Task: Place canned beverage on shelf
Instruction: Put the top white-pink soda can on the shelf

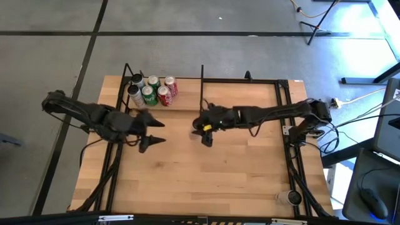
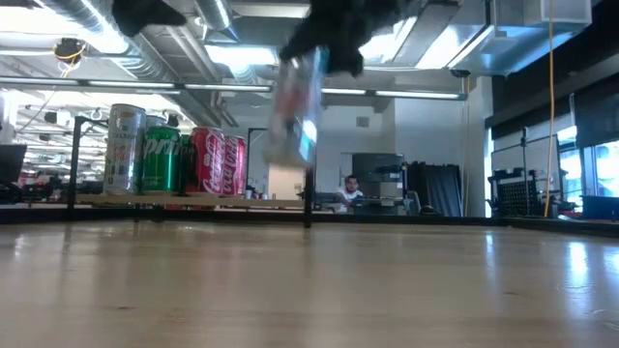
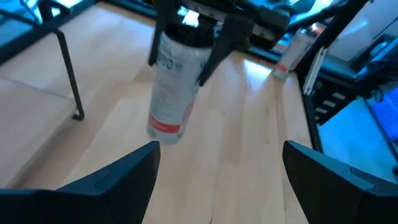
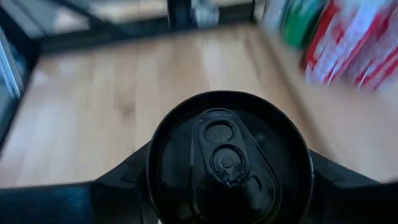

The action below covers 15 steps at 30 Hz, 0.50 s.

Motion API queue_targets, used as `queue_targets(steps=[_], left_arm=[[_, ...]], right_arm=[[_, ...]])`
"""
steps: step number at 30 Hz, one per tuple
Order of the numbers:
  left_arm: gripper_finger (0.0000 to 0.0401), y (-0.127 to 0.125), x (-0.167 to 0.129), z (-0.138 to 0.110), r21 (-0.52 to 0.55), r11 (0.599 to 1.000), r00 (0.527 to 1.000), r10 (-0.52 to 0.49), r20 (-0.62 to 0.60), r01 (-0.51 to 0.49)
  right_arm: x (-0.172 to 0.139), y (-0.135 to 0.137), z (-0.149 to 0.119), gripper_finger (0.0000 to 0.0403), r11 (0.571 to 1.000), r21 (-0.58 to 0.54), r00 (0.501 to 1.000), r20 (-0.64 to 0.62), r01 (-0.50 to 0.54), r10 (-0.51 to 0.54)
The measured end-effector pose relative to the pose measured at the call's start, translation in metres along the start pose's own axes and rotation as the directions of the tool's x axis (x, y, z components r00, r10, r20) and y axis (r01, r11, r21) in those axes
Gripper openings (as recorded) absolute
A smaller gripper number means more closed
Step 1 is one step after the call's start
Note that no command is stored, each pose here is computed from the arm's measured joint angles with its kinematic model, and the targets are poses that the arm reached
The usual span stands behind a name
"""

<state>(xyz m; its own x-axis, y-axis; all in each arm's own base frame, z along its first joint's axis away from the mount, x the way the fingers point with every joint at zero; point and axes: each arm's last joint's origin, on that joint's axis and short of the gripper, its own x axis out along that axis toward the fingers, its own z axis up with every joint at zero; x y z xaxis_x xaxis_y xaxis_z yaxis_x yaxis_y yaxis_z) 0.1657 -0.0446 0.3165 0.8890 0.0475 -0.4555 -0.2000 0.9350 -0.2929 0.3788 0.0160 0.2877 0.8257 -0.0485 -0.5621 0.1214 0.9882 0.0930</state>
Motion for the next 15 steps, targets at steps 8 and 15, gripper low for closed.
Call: queue_targets(steps=[8,15], left_arm=[[0.0326,0.007,-0.019,0.003,0.098,0.995,0.999,-0.025,0.038,0.021],[0.0326,0.014,-0.020,0.004,0.167,0.986,0.999,-0.024,0.027,0.019]], right_arm=[[-0.010,-0.016,0.054,0.0227,0.999,0.026,0.990,0.139,0.026,-0.030],[-0.002,-0.043,0.090,0.0227,0.992,0.075,0.980,0.163,0.099,-0.110]])
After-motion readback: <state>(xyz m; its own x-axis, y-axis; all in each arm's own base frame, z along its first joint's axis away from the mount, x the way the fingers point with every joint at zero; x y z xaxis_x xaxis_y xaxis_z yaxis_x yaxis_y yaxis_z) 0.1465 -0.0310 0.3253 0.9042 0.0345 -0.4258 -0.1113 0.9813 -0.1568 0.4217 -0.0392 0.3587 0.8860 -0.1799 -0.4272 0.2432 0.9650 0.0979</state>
